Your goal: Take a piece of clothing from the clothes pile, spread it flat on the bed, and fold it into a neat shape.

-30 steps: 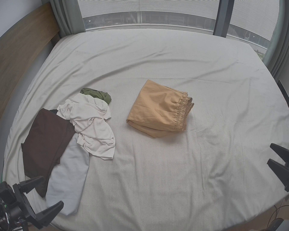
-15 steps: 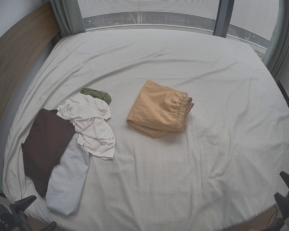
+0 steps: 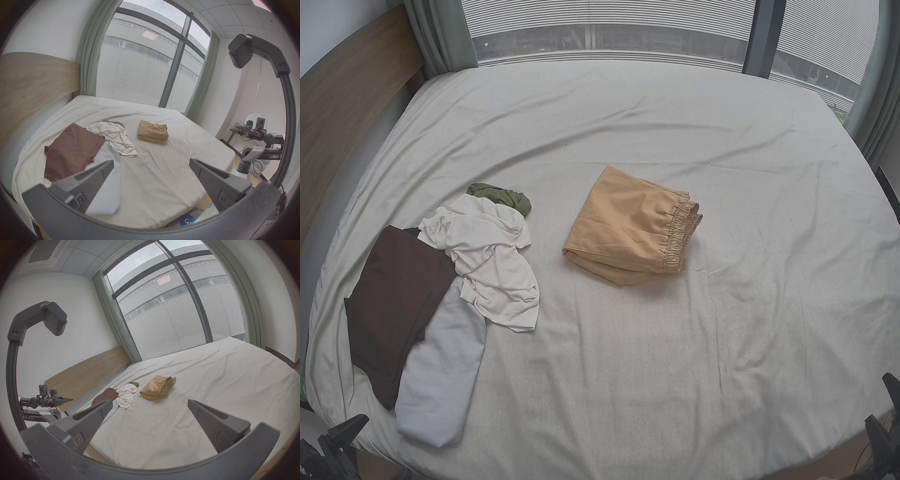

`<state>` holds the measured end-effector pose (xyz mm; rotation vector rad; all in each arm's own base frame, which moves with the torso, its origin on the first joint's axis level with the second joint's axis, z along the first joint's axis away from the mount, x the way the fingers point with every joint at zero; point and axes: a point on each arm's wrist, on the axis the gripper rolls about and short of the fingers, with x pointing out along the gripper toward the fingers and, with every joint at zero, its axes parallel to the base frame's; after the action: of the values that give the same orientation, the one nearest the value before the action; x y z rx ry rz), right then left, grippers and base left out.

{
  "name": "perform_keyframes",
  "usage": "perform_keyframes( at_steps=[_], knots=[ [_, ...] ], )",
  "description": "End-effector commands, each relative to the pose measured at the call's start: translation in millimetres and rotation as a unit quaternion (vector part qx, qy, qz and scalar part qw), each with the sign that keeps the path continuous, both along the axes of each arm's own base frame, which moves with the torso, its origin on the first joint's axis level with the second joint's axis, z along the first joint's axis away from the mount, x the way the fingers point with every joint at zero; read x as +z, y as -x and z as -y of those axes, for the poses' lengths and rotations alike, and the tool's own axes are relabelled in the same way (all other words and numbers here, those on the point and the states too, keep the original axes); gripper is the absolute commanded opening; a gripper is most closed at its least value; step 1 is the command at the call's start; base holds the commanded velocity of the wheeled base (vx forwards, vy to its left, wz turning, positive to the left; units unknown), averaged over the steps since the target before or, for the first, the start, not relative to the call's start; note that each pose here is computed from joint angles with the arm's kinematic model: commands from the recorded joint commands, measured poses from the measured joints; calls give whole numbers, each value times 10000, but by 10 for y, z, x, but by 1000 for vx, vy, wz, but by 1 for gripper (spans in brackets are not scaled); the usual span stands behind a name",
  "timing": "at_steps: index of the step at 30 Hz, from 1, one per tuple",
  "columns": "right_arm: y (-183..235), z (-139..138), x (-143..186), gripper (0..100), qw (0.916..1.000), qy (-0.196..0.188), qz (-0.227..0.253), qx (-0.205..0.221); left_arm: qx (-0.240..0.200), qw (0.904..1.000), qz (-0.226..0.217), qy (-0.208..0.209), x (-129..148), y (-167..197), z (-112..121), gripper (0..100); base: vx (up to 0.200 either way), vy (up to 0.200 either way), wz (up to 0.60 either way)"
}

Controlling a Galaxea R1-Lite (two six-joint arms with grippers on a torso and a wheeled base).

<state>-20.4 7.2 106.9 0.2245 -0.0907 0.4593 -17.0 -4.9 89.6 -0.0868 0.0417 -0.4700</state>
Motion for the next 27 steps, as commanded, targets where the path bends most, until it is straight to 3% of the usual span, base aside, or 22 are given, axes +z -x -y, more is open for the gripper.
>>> perform_keyframes(
  at_steps=[1, 6, 8, 12, 14, 16, 19, 27],
  knots=[
    [-3, -15, -101, 100, 9994, 31, -62, -345, 155, 9999, 0, -2, -50, 5, 7, 100, 0, 0, 0],
    [37, -17, -174, 100, 9992, 53, -99, -378, 224, 9997, 20, 7, -48, 3, 6, 100, 0, 0, 0],
    [42, -16, -238, 100, 9987, 120, -317, -392, 262, 9996, 33, -21, -48, 2, 5, 100, 0, 0, 0],
    [39, -12, -249, 100, 9980, 161, -352, -495, 552, 9984, 48, -60, -48, -2, 1, 100, 0, 0, 0],
    [33, 14, -246, 100, 9929, 244, -312, -1119, 821, 9965, 159, -64, -55, 18, 9, 100, 0, 0, 0],
    [26, 48, -258, 100, 9794, 591, -269, -1911, 999, 9940, 433, -124, -71, 60, 17, 100, 0, 0, 0],
    [24, 77, -289, 100, 9617, 964, -381, -2537, 1138, 9920, 491, -221, -70, 61, 11, 100, 0, 0, 0],
    [24, 71, -319, 100, 9640, 1012, -508, -2405, 1414, 9879, 558, -321, -74, 64, -3, 100, 0, 0, 0]
  ],
)
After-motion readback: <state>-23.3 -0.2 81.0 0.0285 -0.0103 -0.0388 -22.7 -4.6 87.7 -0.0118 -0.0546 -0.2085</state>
